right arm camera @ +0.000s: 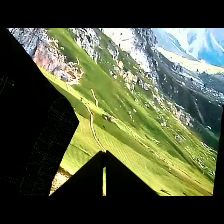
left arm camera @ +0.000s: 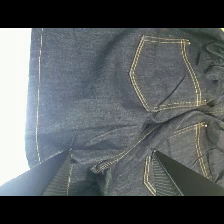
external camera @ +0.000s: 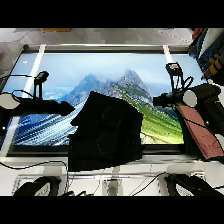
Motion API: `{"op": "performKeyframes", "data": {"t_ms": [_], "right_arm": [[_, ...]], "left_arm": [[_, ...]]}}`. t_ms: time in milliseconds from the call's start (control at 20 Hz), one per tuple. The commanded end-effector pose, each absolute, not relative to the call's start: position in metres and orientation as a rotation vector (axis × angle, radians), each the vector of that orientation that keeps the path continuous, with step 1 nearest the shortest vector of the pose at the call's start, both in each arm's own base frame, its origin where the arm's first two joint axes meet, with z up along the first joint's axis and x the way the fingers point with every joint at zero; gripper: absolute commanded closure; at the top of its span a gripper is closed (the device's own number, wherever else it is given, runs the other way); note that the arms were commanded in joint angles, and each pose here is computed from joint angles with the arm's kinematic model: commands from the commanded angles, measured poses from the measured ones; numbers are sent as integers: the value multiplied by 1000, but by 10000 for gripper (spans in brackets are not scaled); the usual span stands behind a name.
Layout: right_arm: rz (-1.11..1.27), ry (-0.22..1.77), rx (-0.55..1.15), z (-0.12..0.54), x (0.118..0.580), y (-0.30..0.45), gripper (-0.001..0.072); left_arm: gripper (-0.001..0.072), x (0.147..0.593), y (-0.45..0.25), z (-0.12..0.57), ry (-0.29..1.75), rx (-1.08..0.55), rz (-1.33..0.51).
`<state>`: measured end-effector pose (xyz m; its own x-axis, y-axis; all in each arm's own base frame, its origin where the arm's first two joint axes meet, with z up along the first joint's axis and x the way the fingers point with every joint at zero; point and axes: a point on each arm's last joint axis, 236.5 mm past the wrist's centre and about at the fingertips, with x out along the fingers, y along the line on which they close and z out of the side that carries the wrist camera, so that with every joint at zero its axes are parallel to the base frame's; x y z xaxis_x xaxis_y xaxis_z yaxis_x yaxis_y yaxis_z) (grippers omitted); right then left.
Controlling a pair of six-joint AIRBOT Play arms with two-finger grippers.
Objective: Fold the clothes and pants, and hang the long-sleeved shirts on hangers.
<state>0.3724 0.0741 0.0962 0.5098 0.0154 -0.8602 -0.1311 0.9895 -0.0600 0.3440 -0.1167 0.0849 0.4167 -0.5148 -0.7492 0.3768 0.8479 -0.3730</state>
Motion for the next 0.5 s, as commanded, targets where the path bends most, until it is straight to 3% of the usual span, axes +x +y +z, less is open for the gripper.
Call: {"op": "performKeyframes", "data": {"t_ms": [0,250,350,450], "right_arm": [[90,1033,-123,96,372,75,675],[114,950,-145,107,388,79,675],[146,966,-351,104,387,57,675],[112,1069,-449,91,374,13,676]], "left_arm": [[127,344,-117,85,993,-155,-562],[128,355,-113,87,958,-158,-536],[128,354,-113,84,968,-162,-536],[128,354,-114,83,981,-187,-525]]}}
